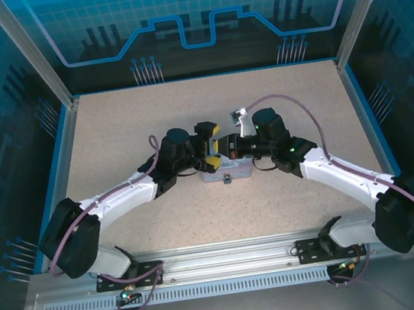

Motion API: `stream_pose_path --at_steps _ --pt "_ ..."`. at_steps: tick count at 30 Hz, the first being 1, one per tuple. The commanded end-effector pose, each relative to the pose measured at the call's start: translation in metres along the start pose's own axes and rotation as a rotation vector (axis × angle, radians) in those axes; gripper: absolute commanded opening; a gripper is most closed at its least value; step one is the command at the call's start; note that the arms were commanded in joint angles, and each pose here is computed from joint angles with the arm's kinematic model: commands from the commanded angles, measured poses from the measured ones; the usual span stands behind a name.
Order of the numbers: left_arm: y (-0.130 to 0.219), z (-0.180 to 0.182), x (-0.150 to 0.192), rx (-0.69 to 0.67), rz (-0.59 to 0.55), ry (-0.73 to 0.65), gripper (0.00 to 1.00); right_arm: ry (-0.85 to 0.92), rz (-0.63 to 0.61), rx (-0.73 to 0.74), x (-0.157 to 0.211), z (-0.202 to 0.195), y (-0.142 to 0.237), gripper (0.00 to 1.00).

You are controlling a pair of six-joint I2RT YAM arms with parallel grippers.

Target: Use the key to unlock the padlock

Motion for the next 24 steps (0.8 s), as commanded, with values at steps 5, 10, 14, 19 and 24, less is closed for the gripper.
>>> stream_pose_path --at_steps 5,10,14,19,24 --pt "-0.009 -0.023 0.002 0.098 0.025 0.023 0.93 -0.007 -0.002 0.004 0.009 -0.007 -0.002 0.00" --pt "-0.007 -0.019 0.000 0.098 0.007 0.024 0.84 0.001 -0.007 0.023 0.011 -0.011 0.003 0.00" --pt "-0.006 -0.017 -0.001 0.102 0.002 0.018 0.73 -0.007 -0.005 0.030 0.013 -0.016 0.003 0.00" --pt "-0.004 -0.016 -0.001 0.098 -0.004 0.011 0.66 -0.011 -0.016 0.034 0.012 -0.019 0.007 0.00" --pt "-0.001 -0.014 -0.002 0.088 -0.013 0.008 0.65 -0.017 -0.029 0.040 0.010 -0.022 0.013 0.00"
Point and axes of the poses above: each hand's point on the last joint's axis, 136 mm out from that joint toward the fingers, its own y axis back along the fingers, its own z axis along the line the jaws close on, x = y × z, the point moved 4 cm from there along y, back along the fingers, and after that the axes turned 13 degrees about -y, right-handed, at the moved point
